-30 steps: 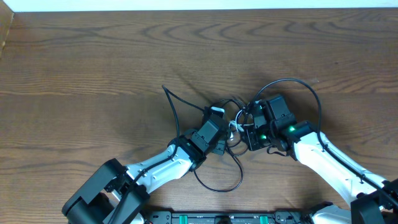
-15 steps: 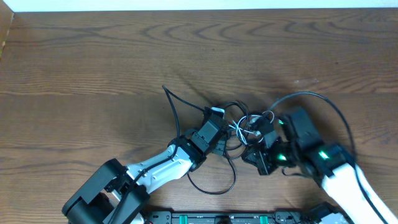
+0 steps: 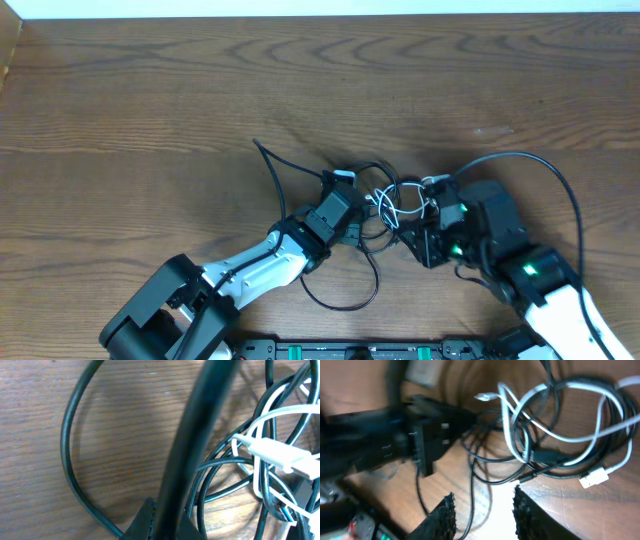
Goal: Untangle cables
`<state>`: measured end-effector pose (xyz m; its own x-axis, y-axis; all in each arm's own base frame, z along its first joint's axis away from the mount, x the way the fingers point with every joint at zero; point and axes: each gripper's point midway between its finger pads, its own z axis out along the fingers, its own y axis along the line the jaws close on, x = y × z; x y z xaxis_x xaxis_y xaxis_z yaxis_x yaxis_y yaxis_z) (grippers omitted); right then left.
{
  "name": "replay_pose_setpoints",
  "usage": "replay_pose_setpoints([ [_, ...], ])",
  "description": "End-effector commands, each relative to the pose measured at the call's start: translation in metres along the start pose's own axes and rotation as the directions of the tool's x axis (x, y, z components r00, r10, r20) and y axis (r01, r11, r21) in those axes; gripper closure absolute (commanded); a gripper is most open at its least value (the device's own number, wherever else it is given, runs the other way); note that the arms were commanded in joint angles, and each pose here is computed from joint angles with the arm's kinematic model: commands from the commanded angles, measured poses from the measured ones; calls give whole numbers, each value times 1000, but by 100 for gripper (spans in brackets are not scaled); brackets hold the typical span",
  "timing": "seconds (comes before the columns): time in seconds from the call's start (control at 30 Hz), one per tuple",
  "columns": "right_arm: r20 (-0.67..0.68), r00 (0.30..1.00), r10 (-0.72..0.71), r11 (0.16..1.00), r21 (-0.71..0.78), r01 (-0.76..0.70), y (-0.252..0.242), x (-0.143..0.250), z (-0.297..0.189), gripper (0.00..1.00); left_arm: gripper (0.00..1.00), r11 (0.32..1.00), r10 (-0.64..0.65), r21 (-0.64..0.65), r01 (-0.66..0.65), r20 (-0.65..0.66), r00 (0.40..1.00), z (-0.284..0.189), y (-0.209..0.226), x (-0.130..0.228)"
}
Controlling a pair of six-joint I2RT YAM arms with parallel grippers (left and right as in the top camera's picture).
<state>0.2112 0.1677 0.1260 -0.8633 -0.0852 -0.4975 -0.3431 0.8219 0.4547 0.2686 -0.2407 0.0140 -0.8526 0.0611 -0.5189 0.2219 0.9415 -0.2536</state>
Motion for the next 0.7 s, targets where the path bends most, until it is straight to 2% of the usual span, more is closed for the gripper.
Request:
replay_pose_setpoints([
  [0.0,-33,996,82,996,32,-81,-11,-1,24,57,92,998,-50,-31,50,12,999,1,7,-6],
  [0.2,-146,982,119,993,8,-119,-18,11,63,51,92,998,-50,-31,51,11,999,1,7,-5],
  [0.33,-158,978,132,991,35,-128,-28,12,80,51,92,998,-50,-32,50,11,999,1,7,-5],
  [0.43,-152,978,145,989,37,-141,-32,10,92,58,93,998,-50,-32,50,11,999,1,7,-5],
  [0.53,-151,978,147,989,46,-142,-36,9,99,75,92,998,-49,-32,50,11,999,1,7,-5],
  [0.57,-153,977,151,988,55,-144,-38,10,101,78,92,998,-49,-32,50,10,999,1,7,-5],
  [0.67,-157,976,153,988,60,-145,-40,11,101,79,92,998,-49,-32,50,11,999,1,7,-5],
])
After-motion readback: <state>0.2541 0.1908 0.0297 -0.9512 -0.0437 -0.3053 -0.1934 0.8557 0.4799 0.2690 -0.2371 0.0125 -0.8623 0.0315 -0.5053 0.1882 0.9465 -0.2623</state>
